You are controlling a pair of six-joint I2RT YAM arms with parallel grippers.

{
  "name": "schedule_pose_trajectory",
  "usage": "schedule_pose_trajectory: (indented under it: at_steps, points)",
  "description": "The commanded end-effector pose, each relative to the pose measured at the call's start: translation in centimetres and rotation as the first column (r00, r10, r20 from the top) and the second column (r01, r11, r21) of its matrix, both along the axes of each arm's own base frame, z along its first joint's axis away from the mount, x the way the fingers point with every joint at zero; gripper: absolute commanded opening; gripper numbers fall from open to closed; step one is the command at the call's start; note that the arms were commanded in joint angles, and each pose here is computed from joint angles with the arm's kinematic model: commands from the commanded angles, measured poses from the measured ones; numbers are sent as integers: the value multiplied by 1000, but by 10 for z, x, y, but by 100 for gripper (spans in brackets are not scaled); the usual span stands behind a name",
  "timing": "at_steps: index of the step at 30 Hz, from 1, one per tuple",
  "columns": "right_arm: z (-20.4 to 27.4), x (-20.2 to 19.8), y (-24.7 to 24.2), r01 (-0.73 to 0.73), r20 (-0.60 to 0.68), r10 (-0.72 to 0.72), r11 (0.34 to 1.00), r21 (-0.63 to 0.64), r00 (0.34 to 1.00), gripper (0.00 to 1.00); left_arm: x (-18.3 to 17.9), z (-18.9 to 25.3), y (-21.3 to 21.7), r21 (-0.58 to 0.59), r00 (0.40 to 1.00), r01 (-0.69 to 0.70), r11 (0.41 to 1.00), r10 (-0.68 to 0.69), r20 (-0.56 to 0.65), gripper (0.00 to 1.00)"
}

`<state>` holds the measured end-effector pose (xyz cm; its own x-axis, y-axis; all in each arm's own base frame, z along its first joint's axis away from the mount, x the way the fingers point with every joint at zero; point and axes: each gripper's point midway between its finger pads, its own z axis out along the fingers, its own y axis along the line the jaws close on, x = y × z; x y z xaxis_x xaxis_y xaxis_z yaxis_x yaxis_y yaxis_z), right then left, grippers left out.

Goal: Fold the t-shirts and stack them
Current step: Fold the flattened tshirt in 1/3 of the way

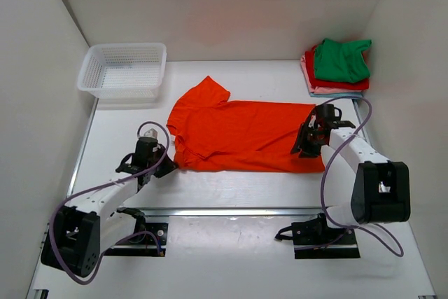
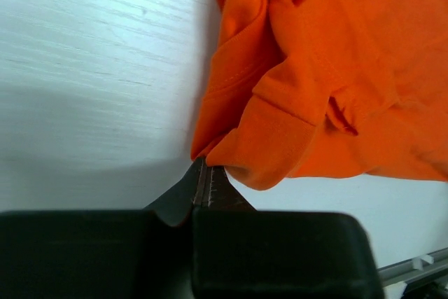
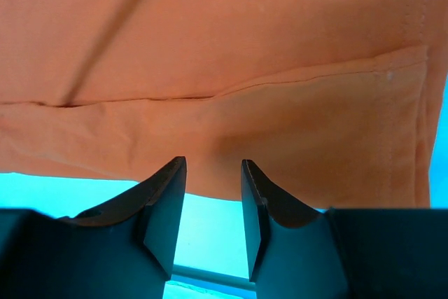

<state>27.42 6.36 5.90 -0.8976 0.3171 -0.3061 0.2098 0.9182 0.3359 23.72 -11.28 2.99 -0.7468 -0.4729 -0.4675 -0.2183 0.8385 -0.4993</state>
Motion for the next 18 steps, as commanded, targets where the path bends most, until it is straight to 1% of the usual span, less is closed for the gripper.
schedule_pose_trajectory:
  at_steps: [1,5,7,8,11,15,16,17,18]
  points:
    - [-14,-3,-5,-4,-53,2,1000,-27,999,34,13,18,9,58,999,15,998,-17,34,0]
    - [-32,-11,-16,-3,-149,-10,996,-90,989,34,22,39,26,141,998,4,990,-12,55,0]
    - [-41,-15,-22,-12,-193,-9,994,-106,981,34,29,56,33,183,997,10,983,-25,77,0]
    - [-41,-14,-25,-2,-196,-22,993,-120,980,34,30,62,32,193,995,25,981,-42,86,0]
    - [-42,-15,-33,0,-206,-30,990,-143,978,34,37,75,44,270,994,33,962,-59,90,0]
    - [-42,-13,-56,23,-219,-61,985,-171,974,34,34,76,38,314,986,140,939,-160,39,0]
    - [-43,-13,-61,22,-223,-62,984,-176,973,34,34,73,40,342,984,162,926,-179,18,0]
    - [-45,-13,-64,11,-231,-56,982,-191,971,34,32,72,38,355,977,200,913,-214,0,0]
    - [-46,-14,-68,20,-237,-66,982,-190,969,34,33,73,37,359,975,210,909,-224,-3,0]
